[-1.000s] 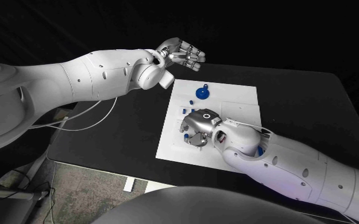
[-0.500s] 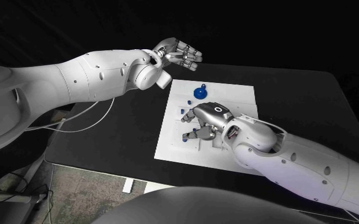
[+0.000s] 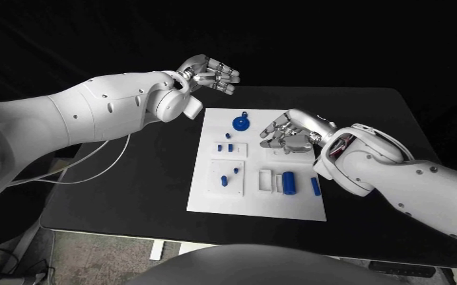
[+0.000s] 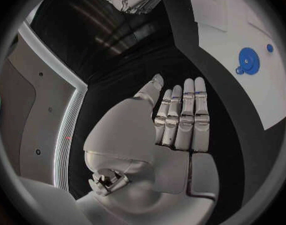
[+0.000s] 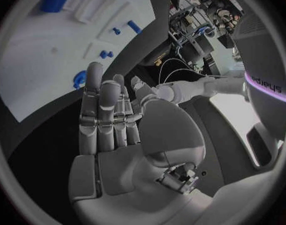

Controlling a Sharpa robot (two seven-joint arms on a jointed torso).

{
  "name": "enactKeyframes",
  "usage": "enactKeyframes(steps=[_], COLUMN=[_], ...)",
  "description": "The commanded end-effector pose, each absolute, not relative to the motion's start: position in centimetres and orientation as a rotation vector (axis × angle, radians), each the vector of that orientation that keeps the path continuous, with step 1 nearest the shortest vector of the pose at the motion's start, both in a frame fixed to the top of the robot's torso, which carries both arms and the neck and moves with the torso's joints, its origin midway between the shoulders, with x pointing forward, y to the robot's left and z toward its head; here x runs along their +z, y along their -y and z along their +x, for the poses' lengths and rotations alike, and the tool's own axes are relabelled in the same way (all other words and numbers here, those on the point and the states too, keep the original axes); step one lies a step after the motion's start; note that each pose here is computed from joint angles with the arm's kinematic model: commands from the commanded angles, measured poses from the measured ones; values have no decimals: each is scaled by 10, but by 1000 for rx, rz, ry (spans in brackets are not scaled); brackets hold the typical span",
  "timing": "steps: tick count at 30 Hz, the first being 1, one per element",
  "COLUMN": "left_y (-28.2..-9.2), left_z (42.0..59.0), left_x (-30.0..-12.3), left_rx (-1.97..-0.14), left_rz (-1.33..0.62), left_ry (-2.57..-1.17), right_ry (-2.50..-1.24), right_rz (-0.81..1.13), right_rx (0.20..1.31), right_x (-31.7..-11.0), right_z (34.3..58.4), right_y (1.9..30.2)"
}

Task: Assemble the parts on the task board

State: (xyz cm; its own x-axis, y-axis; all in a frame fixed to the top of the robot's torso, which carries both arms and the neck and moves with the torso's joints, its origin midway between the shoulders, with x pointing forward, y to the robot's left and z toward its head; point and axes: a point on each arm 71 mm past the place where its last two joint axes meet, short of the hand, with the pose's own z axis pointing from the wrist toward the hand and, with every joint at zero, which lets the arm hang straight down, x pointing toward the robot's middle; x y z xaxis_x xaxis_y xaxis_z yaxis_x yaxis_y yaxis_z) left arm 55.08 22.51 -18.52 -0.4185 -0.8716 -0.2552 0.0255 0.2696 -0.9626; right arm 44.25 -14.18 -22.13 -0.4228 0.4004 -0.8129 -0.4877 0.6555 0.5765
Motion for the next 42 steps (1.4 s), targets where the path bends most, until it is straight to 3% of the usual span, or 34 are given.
enactKeyframes(steps=[1, 9, 16, 29, 42], left_y=[-226, -231, -236, -238, -235], left_z=[550, 547, 543, 539, 537], left_x=[-185, -188, -189, -190, -189], left_rx=[-1292, -1292, -1311, -1350, -1375], left_rz=[-789, -793, -791, -791, -772], left_ry=[-1652, -1649, -1640, -1630, -1640], right_ry=[-1981, -2243, -2398, -2492, -2566], right_rz=[60, 241, 390, 511, 479], right_rx=[1025, 877, 809, 565, 414], right_x=[-233, -248, -255, -266, -275], right_z=[442, 441, 432, 427, 425], right_y=[158, 202, 213, 215, 217])
